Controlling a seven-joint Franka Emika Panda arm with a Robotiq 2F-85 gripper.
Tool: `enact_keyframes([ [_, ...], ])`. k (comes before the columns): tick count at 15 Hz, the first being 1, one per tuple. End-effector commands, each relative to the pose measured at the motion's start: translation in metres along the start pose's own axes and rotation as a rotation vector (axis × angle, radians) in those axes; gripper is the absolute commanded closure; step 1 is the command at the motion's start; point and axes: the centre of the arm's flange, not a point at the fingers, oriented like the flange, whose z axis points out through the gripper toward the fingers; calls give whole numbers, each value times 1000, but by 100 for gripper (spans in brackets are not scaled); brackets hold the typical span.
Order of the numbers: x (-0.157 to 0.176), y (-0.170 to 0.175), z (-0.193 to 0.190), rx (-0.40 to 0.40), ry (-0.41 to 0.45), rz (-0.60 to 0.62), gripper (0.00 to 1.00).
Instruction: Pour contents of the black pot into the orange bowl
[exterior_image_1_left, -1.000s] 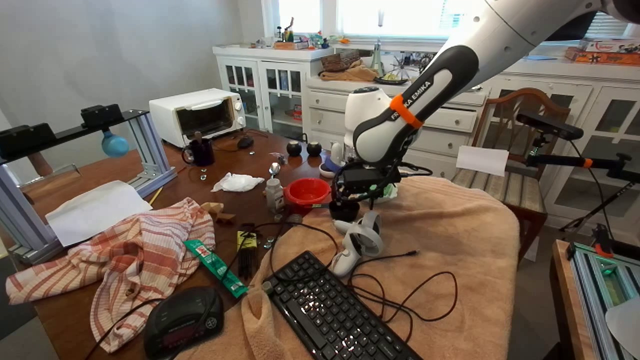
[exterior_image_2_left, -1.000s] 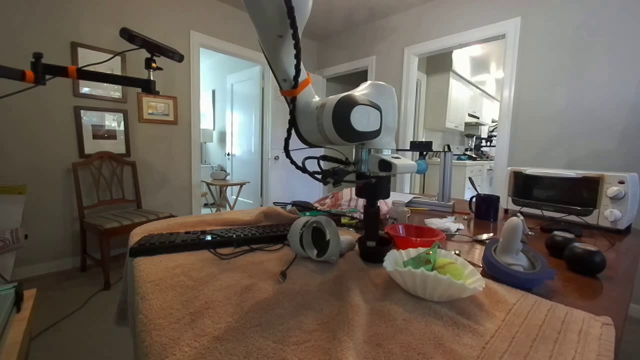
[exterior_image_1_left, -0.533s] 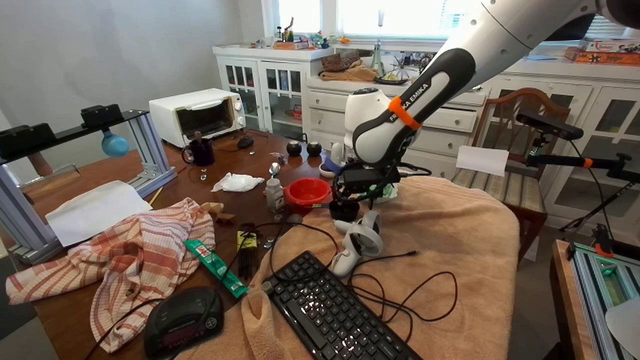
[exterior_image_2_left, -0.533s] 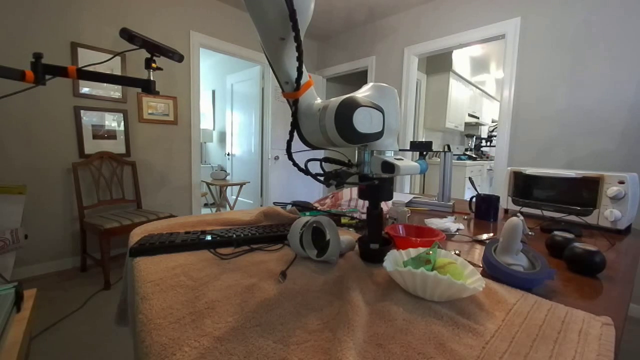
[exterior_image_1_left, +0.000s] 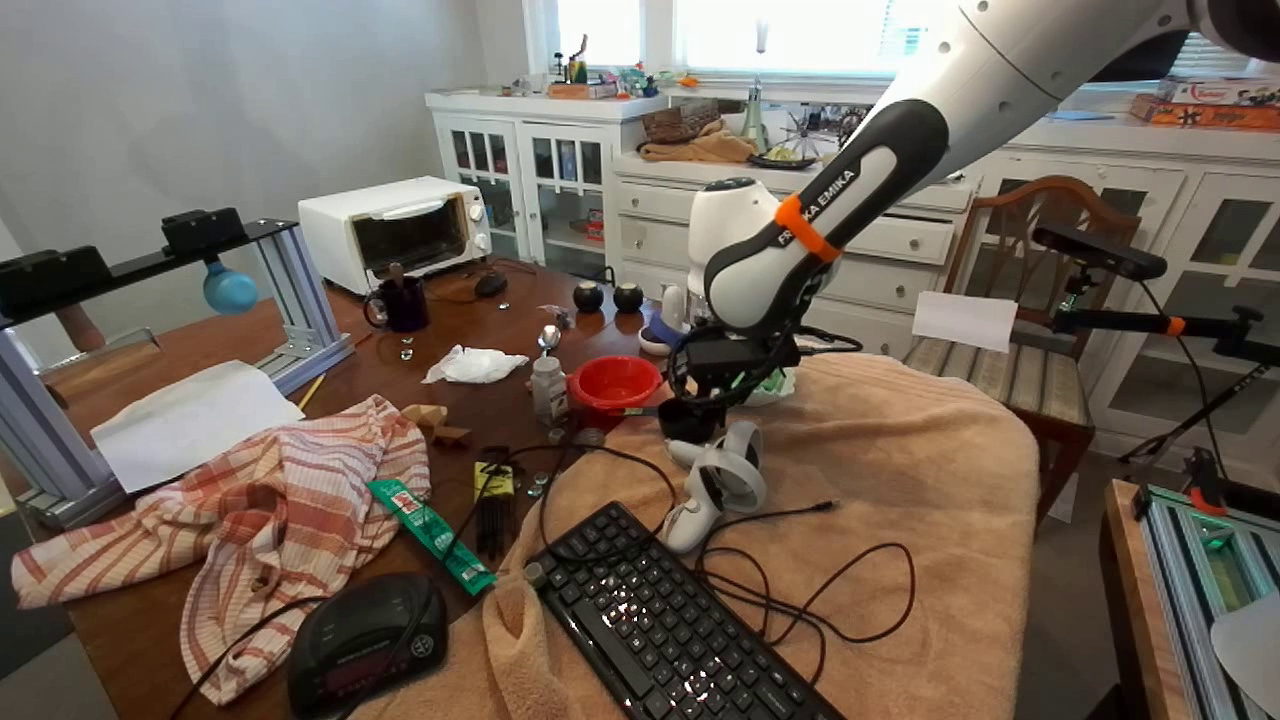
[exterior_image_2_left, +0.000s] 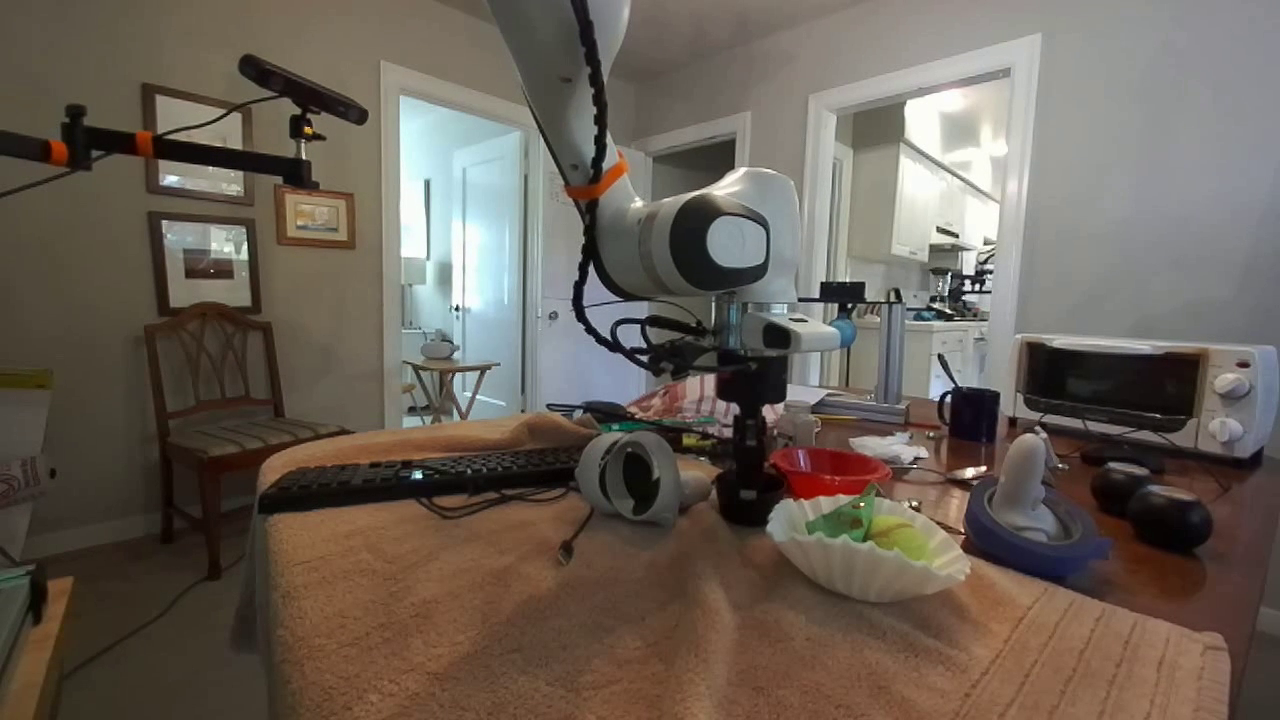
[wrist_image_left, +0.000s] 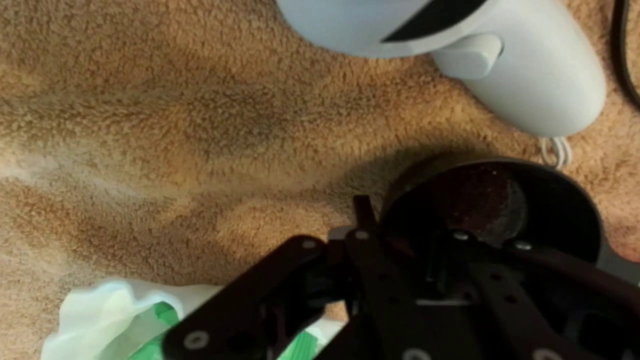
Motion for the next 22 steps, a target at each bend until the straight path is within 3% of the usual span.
enact_keyframes([
  [1,1,-7,8,-10,-2,-17,100],
  [11,-12,-10,-12,14,20,-63,99],
  [18,-33,-11,-45,61,94,-122,99],
  [22,-24,-7,-65,92,137,-104,99],
])
